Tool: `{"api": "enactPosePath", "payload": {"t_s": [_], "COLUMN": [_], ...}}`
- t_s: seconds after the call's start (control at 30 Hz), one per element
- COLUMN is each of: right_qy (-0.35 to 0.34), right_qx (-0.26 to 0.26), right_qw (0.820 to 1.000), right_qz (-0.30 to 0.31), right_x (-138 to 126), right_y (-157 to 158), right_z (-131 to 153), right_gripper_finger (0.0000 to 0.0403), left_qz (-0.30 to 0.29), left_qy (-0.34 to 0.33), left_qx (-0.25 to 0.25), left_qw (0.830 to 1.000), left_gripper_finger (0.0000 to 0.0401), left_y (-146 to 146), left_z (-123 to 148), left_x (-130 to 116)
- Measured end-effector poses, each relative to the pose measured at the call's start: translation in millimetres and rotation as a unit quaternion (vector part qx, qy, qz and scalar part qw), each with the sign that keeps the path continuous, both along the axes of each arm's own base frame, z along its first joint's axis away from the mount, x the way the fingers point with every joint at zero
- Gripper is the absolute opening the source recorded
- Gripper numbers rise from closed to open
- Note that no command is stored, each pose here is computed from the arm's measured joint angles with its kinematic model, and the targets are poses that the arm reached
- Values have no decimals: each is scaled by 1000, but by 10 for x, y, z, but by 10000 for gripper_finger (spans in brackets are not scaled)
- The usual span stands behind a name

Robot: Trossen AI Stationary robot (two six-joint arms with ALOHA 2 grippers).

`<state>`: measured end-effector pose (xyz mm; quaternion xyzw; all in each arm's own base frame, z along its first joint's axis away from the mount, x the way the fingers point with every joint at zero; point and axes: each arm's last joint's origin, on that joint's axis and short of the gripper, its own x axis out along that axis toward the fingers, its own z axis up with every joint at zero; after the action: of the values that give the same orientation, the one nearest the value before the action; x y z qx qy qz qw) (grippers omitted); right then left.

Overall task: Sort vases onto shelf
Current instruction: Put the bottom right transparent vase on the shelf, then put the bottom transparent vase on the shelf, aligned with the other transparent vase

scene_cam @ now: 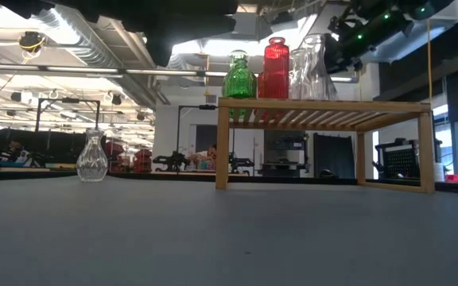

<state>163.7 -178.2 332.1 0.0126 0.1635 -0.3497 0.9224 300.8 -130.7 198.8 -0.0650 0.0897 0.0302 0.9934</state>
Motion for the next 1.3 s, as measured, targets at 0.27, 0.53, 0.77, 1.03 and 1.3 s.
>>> {"api": "enactPosePath", "payload": {"t_s": [0.27, 0.53, 0.77, 1.03, 1.3], "right_qy": [8, 9, 7, -6, -15], "right_qx": [9, 9, 6, -11, -29], "right_qw": [1000, 1000, 1000, 1000, 999], "right_qz": [-4, -6, -6, -7, -10], "right_x": [18, 17, 18, -46, -249], "right_y": [-21, -22, -22, 50, 278], "right_z": [-40, -41, -34, 67, 637], "right_gripper_finger": [80, 129, 183, 266, 297], "left_qz": [-3, -5, -19, -18, -17], "left_qy": [1, 1, 2, 2, 1], "left_qx": [-1, -2, -5, -6, -7], "left_qw": [1000, 1000, 1000, 1000, 1000], "left_gripper_finger": [102, 102, 102, 102, 102], "left_y": [-3, -4, -14, -13, -11], "left_z": [-2, -1, -2, -2, -1], "left_x": [0, 0, -1, 0, 1]}}
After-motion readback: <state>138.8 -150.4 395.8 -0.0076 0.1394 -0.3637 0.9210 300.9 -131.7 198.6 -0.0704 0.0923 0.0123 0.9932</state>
